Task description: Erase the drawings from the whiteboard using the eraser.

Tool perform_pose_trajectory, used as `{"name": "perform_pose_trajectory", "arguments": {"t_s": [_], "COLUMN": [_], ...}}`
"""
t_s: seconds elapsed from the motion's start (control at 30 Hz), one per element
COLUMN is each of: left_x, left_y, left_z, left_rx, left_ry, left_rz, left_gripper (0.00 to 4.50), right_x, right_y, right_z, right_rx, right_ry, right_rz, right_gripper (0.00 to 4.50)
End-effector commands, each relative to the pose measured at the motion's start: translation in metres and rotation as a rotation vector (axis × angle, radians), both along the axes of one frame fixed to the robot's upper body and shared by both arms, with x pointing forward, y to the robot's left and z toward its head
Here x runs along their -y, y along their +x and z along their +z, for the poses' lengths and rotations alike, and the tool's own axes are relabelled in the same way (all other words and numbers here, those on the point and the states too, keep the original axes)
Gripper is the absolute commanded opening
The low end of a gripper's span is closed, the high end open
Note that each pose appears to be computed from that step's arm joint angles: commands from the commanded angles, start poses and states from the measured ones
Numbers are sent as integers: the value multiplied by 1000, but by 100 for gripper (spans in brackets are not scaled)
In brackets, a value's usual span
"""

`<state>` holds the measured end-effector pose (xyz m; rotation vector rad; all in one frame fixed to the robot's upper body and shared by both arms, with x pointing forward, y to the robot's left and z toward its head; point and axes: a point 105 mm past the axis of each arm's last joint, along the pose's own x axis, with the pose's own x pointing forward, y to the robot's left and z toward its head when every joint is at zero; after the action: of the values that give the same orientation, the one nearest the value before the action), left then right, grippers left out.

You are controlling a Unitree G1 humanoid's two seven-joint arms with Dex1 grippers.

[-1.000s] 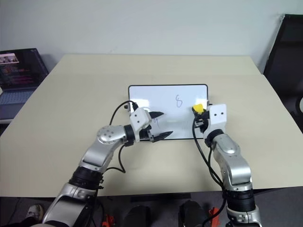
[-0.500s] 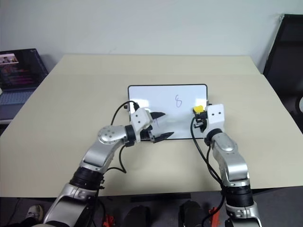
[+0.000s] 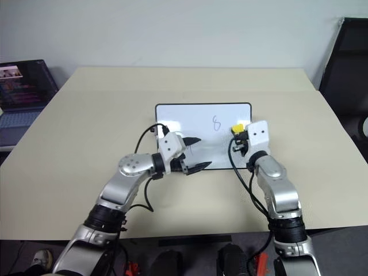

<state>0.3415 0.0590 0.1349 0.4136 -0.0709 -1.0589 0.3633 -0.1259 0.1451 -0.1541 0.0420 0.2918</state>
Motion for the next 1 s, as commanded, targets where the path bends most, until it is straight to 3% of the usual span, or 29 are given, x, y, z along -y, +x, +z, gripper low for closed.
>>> {"name": "perform_pose_trajectory", "arguments": {"t_s": [0.03,0.7,0.83,1.0], "left_x": [3,3,3,2], "left_y": [-4,-3,-2,0], "left_z": [12,10,11,17], "left_rx": [38,25,28,50], "left_ry": [-23,-23,-24,-39], "left_rz": [-16,-13,-9,1], "left_gripper": [450,450,450,450], "right_x": [4,26,25,19], "right_y": [-10,-38,-35,-27], "right_z": [-26,-48,-40,-10], "right_rx": [-113,-226,-191,-39], "right_ry": [-46,-63,-60,-12], "right_rz": [1,-60,-57,-36], "right_gripper": [107,107,107,107]}}
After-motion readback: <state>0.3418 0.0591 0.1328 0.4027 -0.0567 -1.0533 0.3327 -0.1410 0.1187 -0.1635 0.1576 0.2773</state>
